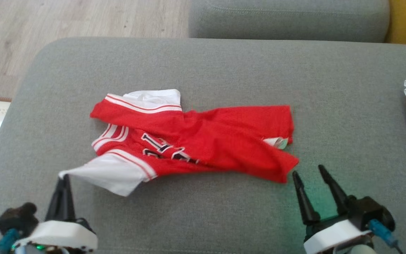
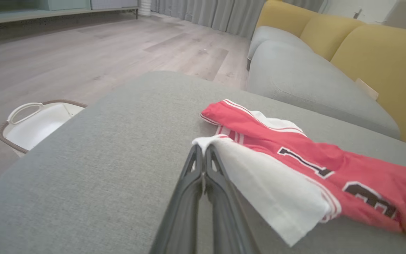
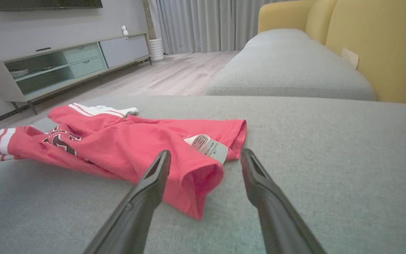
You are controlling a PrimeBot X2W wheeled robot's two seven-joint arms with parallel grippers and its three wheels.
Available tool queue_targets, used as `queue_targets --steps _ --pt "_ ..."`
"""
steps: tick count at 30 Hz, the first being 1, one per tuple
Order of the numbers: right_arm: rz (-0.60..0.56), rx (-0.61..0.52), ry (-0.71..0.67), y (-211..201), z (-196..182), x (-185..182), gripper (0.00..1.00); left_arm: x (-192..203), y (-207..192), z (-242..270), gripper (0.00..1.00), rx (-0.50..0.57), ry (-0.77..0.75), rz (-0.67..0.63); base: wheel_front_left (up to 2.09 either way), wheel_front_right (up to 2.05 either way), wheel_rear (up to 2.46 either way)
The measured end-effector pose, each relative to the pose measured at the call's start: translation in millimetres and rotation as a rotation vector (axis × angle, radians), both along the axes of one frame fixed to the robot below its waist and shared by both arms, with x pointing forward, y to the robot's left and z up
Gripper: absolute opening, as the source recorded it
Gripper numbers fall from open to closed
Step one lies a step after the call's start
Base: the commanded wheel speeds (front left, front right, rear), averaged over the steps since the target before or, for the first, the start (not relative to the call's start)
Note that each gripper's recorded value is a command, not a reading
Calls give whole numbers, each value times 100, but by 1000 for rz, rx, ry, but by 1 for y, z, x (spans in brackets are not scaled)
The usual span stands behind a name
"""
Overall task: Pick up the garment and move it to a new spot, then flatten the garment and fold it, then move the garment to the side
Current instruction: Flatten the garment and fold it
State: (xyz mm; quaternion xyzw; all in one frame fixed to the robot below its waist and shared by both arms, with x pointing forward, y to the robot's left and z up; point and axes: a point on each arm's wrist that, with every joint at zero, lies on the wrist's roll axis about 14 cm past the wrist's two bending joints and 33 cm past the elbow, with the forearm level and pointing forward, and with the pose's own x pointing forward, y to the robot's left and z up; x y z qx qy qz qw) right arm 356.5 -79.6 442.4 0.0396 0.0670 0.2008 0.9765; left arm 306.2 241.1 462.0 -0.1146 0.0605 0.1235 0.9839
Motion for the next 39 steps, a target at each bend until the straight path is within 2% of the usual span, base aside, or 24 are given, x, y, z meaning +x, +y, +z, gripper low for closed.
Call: queue_targets --steps 9,17,18,19,24,29,39 --pt "112 67 149 30 -32 -21 100 -1 20 1 0 16 -3 60 0 0 0" --pt "144 107 158 44 -30 -2 100 -1 18 -5 0 12 12 58 0 0 0" --pt "151 113 162 47 -30 1 69 -1 18 -6 0 12 15 57 0 0 0" --pt "149 129 161 49 -28 5 0 0 17 -7 0 11 19 54 0 0 0" --pt "111 196 65 49 7 38 0 8 16 1 0 16 -13 43 0 0 0" --pt "28 237 -123 17 66 66 0 15 9 24 0 18 -103 -13 0 0 0" --pt "-62 152 -532 -48 191 62 0 21 -10 121 0 62 -406 -131 0 0 0"
